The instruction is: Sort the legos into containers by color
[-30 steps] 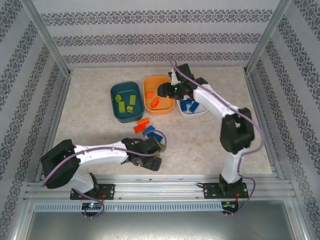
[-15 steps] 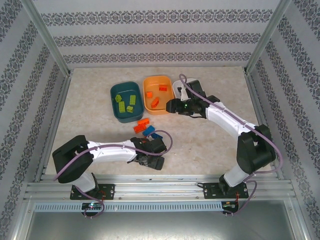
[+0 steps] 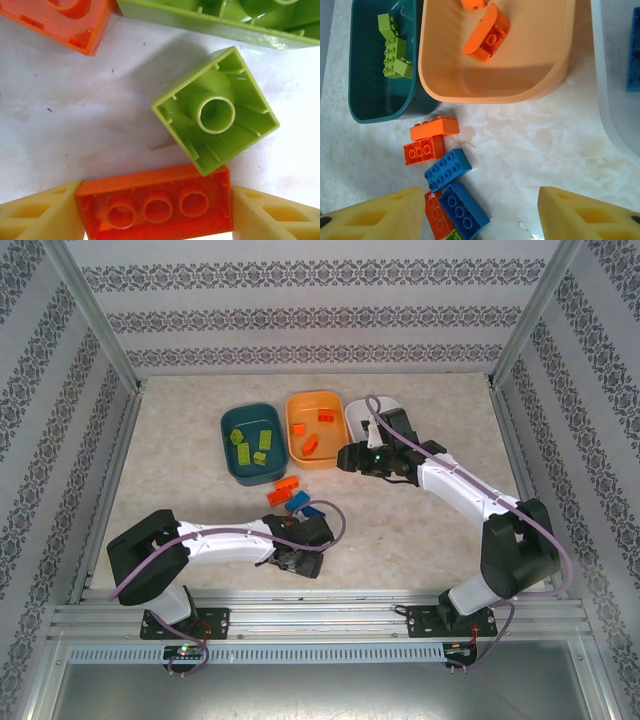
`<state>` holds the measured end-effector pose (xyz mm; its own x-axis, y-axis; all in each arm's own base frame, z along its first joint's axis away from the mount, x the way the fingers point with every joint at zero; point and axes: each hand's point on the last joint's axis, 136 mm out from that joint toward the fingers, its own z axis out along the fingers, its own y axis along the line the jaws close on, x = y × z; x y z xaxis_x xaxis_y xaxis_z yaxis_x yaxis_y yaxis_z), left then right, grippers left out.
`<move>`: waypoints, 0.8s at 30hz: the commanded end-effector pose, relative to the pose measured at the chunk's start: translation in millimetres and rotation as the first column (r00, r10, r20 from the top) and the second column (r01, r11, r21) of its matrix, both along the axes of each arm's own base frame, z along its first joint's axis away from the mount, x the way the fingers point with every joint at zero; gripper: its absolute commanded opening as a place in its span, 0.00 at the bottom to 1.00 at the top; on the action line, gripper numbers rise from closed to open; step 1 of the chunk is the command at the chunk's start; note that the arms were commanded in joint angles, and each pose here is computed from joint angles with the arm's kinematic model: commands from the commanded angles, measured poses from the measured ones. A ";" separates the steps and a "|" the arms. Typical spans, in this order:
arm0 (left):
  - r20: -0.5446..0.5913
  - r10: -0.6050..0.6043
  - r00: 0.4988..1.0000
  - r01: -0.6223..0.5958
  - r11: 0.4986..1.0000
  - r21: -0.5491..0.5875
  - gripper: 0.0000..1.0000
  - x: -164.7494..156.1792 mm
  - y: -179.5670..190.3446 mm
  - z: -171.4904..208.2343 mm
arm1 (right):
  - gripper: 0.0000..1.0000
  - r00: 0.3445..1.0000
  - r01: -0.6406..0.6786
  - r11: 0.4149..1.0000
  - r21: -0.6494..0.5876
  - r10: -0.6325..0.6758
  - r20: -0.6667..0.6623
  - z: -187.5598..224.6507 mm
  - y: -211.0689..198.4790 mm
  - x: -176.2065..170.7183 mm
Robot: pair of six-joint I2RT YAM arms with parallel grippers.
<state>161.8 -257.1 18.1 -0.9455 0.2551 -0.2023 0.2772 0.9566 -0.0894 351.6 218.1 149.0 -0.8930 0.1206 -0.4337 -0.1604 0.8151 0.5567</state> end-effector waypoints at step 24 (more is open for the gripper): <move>0.308 0.052 0.950 -0.003 0.987 -0.158 0.69 202.1 27.3 192.2 | 0.61 0.995 0.086 0.996 0.012 -0.086 -0.046 -31.6 -57.7 -109.5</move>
